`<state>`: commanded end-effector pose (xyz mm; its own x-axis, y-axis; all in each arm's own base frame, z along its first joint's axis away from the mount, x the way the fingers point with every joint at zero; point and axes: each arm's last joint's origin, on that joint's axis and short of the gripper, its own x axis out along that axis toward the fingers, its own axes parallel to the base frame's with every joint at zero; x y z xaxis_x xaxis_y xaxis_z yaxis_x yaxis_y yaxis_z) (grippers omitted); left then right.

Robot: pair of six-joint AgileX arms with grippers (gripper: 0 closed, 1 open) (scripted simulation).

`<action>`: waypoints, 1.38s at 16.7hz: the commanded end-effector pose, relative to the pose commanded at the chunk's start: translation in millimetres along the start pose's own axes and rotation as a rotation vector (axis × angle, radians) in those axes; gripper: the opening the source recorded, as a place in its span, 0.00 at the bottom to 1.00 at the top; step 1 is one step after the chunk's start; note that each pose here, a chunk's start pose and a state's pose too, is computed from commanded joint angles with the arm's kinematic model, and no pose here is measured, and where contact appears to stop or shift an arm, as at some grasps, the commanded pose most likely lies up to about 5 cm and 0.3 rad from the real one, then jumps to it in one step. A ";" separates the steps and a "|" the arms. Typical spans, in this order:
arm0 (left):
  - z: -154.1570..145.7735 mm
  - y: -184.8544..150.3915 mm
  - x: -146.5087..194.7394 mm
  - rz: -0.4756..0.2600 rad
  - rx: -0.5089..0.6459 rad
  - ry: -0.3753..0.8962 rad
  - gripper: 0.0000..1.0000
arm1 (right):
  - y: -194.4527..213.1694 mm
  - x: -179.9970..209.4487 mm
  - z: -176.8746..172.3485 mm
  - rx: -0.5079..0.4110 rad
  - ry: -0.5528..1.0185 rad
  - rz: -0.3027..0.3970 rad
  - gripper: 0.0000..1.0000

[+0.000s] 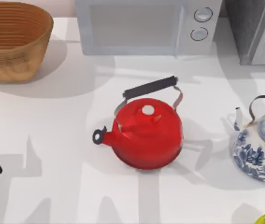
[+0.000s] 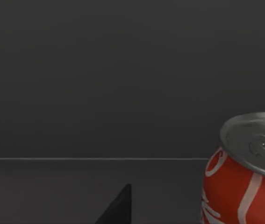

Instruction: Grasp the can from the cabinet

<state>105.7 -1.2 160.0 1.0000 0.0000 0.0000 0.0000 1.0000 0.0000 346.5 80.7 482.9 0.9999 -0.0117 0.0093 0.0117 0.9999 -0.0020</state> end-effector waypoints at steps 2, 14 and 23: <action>0.0 0.0 0.0 0.000 0.000 0.000 1.00 | 0.0 0.0 0.0 0.000 0.000 0.000 0.40; 0.0 0.0 0.0 0.000 0.000 0.000 1.00 | 0.0 0.0 0.0 0.000 0.000 0.000 0.00; 0.0 0.0 0.0 0.000 0.000 0.000 1.00 | 12.6 -90.1 39.4 -0.001 0.001 -0.001 0.00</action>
<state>105.7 -1.2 160.0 1.0000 0.0000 0.0000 0.0000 1.0000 0.0000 256.1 94.4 521.5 0.9999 -0.0128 0.0081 0.0128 0.9999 -0.0034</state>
